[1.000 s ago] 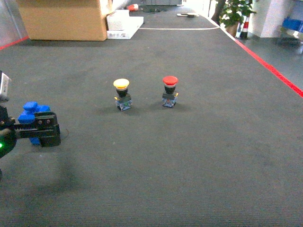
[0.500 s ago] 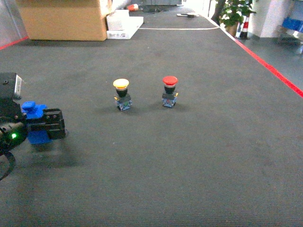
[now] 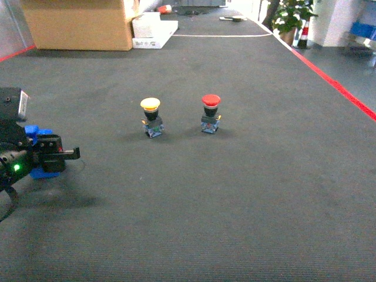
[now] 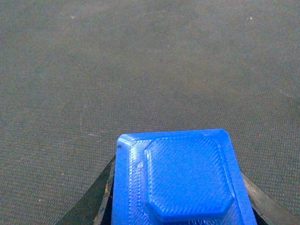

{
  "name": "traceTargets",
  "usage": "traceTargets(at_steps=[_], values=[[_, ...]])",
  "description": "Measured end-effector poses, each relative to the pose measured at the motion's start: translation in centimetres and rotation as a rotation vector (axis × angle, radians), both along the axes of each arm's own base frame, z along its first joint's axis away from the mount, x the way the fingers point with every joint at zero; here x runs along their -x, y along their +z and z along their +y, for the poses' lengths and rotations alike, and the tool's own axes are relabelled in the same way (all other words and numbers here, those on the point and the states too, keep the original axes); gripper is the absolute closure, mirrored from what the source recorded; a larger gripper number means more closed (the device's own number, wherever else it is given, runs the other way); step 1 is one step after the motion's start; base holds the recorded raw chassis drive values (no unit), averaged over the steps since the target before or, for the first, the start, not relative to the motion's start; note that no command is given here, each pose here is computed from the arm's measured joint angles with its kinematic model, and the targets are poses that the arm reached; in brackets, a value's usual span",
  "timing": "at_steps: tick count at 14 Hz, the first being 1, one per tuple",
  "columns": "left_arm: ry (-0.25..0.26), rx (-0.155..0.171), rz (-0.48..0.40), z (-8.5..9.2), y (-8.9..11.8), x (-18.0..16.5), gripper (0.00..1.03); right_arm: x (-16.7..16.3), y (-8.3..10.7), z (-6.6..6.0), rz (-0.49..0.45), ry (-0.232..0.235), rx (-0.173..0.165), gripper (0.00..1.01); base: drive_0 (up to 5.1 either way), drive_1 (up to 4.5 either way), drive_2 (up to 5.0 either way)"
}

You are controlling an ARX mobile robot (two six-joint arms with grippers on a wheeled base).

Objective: Pick blue part to blue bin on bottom shelf

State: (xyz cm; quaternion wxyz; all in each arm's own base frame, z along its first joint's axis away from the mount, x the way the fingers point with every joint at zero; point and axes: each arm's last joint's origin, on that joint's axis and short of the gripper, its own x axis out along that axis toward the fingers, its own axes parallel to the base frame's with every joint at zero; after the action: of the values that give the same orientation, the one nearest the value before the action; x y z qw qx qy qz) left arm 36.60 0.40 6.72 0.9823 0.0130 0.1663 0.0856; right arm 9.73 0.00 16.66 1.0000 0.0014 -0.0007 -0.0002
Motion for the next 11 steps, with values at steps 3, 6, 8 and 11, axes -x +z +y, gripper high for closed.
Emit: traceTargets(at_steps=[3,6,8,11], values=[[0.007,-0.002,0.007,-0.1,0.2,0.7,0.59,0.0,0.0,0.0,0.000,0.000,0.000,0.03,0.0,0.00,0.0],[0.034,0.015,-0.010,-0.8,2.5,4.0,0.59,0.0,0.0,0.0,0.000,0.000,0.000,0.03,0.0,0.00,0.0],[0.011,0.025,-0.103,-2.2,7.2,8.4,0.59,0.0,0.0,0.0,0.000,0.000,0.000,0.03,0.0,0.00,0.0],[-0.017,0.028,-0.194,-3.3,12.0,14.3,0.59,0.0,0.0,0.0,0.000,0.000,0.000,0.03,0.0,0.00,0.0]])
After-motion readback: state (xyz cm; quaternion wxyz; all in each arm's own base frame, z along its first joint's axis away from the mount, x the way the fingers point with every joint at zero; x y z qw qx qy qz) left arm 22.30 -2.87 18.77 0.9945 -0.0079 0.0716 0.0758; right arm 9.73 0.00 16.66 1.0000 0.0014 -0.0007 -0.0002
